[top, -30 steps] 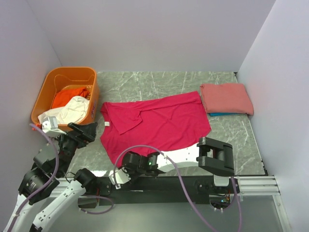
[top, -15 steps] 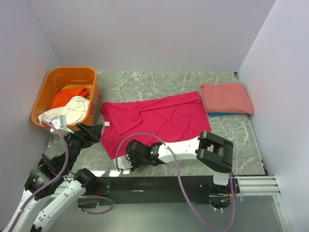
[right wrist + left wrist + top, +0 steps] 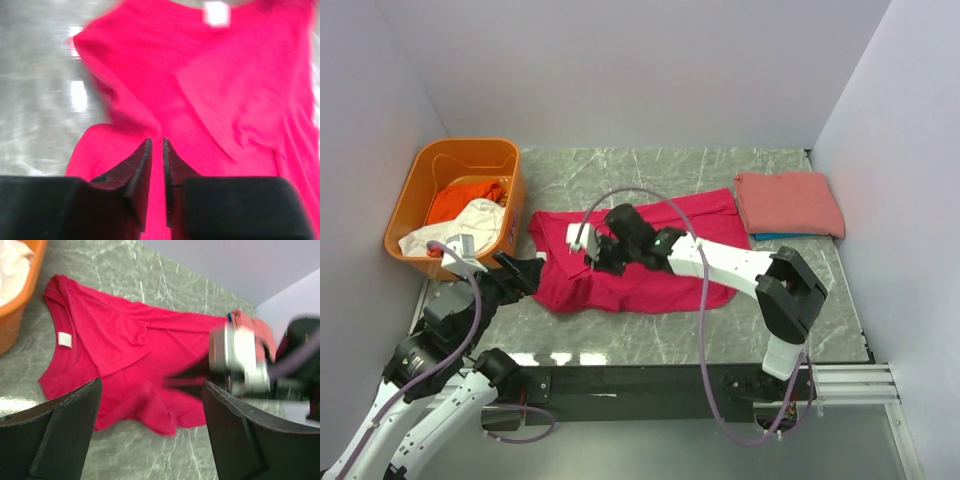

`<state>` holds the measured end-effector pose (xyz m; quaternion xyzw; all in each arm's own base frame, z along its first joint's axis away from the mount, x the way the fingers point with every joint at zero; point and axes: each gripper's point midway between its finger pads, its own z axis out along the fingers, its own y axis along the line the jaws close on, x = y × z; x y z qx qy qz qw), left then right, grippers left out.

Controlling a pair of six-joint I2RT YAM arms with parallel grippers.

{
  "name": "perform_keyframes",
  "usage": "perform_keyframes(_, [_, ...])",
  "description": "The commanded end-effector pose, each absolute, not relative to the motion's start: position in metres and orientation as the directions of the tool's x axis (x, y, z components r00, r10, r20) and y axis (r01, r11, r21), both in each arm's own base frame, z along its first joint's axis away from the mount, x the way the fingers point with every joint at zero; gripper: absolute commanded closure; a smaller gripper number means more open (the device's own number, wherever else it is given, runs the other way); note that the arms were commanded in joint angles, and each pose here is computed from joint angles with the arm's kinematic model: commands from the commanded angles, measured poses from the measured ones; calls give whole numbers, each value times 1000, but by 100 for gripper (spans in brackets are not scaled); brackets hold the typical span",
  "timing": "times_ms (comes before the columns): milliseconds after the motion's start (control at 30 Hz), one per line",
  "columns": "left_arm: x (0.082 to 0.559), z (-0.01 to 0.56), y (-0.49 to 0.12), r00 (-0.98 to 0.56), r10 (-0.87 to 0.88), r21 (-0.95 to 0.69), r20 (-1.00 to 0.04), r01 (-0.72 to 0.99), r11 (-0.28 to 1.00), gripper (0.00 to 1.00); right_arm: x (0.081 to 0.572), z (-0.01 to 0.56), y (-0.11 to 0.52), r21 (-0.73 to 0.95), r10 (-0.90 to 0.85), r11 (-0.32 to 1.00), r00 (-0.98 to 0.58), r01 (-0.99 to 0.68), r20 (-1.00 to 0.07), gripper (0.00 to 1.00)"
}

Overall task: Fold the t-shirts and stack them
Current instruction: Fold the tshirt

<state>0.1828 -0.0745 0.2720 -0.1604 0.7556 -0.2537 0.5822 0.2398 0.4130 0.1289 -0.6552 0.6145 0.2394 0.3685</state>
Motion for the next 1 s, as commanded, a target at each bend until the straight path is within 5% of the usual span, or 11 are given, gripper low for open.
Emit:
perform_keyframes(0, [189,269,-90,-308,-544,-591,-781,79,803,14,270,120,401,-75,-637,174,-55,-982,-769,73])
perform_keyframes(67, [190,260,-100,-345,-555,-614,-757,85,785,14,286,122,387,-60,-628,224,-97,-973,-772,57])
perform_keyframes(133, [192,244,-112,-397,-557,-634,-729,87,768,14,291,130,380,-56,-616,237,-106,-970,-781,52])
perform_keyframes(333, [194,186,-158,-611,-488,-666,-623,86,741,26,284,152,346,-13,-632,168,-98,-986,-769,51])
perform_keyframes(500, [204,130,-171,-708,-491,-642,-508,-69,764,46,258,157,309,92,-670,104,-138,-990,-730,50])
perform_keyframes(633, [218,104,-169,-663,-635,-654,-397,-281,702,50,260,157,282,70,-655,170,-166,-983,-738,51])
perform_keyframes(800, [227,71,-165,-559,-782,-639,-276,-501,584,70,259,159,255,88,-608,246,-224,-965,-762,51])
perform_keyframes(967, [235,63,-156,-512,-807,-557,-295,-594,580,66,260,162,237,114,-560,288,-264,-951,-785,51])
